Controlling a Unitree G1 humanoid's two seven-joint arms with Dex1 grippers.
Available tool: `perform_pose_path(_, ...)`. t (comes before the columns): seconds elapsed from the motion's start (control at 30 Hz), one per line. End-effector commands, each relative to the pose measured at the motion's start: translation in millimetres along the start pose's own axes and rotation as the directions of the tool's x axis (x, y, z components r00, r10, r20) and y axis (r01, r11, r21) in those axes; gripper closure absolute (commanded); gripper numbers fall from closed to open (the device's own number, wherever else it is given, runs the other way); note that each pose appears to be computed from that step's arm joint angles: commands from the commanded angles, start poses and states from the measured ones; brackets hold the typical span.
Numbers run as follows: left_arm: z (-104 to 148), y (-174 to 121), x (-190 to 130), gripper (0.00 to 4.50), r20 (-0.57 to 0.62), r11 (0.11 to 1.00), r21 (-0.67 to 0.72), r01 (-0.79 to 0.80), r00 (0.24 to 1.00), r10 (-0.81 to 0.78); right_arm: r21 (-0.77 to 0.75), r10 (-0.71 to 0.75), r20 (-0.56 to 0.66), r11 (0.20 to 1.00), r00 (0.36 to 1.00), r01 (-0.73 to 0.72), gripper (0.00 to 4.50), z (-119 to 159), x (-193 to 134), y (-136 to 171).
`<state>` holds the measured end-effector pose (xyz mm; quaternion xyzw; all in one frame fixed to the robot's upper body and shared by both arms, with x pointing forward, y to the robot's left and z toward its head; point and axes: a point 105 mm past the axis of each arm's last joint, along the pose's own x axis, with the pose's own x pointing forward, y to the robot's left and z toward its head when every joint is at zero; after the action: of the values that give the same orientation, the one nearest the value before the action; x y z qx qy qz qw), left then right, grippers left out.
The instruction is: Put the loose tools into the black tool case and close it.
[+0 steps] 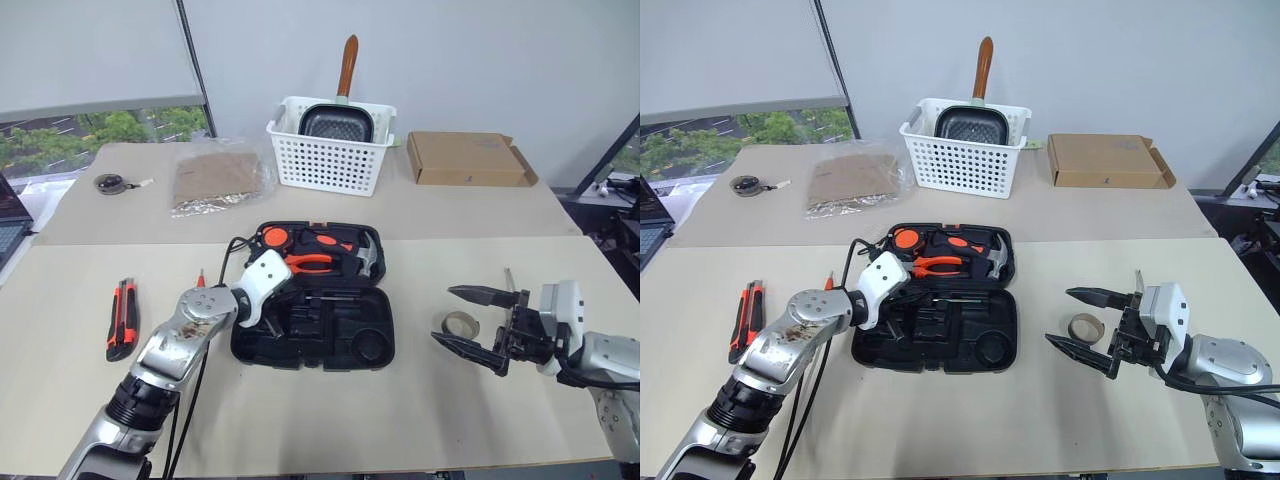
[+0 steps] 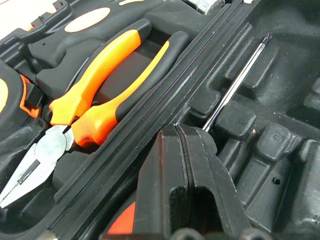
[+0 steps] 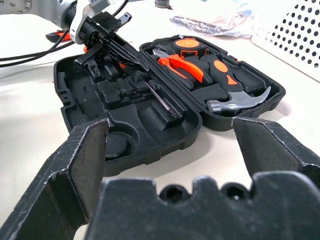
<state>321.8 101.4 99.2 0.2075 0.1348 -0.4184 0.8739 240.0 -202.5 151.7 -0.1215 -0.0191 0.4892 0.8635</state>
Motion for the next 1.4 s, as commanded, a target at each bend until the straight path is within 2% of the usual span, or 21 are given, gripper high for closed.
perform_pose_path(0.03,-12,-2,0,4.45,0.017,0.996,-0.090,0.007,1.000,-0.006,-0.058,-0.012,0.016,0.998,1.000,0.012,0.00,13,-4,-3)
perform_pose_path(0.33,14,24,-27,4.45,0.204,0.982,-0.169,-0.085,0.972,0.119,-0.053,0.004,0.026,0.999,1.000,-0.003,0.00,13,0,-3)
perform_pose_path(0.4,20,35,-40,4.45,0.257,0.963,-0.232,-0.139,0.946,0.198,-0.051,0.015,0.029,0.999,0.999,-0.014,0.00,13,1,-3)
perform_pose_path(0.57,24,49,-64,4.45,0.295,0.912,-0.336,-0.234,0.894,0.338,-0.050,0.041,0.048,0.998,0.998,-0.039,0.00,15,7,-5)
perform_pose_path(0.73,7,59,-93,4.45,0.218,0.822,-0.416,-0.390,0.835,0.506,-0.050,0.068,0.072,0.997,0.995,-0.065,0.00,19,13,-9)
perform_pose_path(0.87,-12,54,-104,4.45,0.134,0.778,-0.437,-0.451,0.823,0.552,-0.049,0.097,0.096,0.995,0.991,-0.092,0.00,23,20,-11)
perform_pose_path(1.0,-22,51,-112,4.45,0.071,0.696,-0.506,-0.510,0.779,0.623,-0.054,0.125,0.101,0.991,0.987,-0.120,0.00,23,25,-12)
perform_pose_path(1.07,-27,48,-117,3.95,0.029,0.651,-0.517,-0.556,0.749,0.662,-0.056,0.135,0.104,0.990,0.985,-0.130,0.00,23,26,-12)
perform_pose_path(1.1,-29,47,-118,3.87,0.013,0.632,-0.518,-0.577,0.733,0.680,-0.057,0.139,0.106,0.989,0.985,-0.133,0.00,23,27,-12)
perform_pose_path(1.3,-41,47,-127,1.63,-0.082,0.517,-0.500,-0.695,0.632,0.771,-0.061,0.161,0.115,0.986,0.980,-0.155,0.00,24,29,-12)
perform_pose_path(1.37,-45,44,-125,1.00,-0.109,0.511,-0.498,-0.701,0.635,0.765,-0.063,0.166,0.116,0.985,0.979,-0.160,0.00,24,30,-12)
perform_pose_path(1.4,-48,42,-124,1.00,-0.121,0.514,-0.496,-0.700,0.642,0.757,-0.063,0.168,0.116,0.985,0.979,-0.162,0.00,24,30,-12)
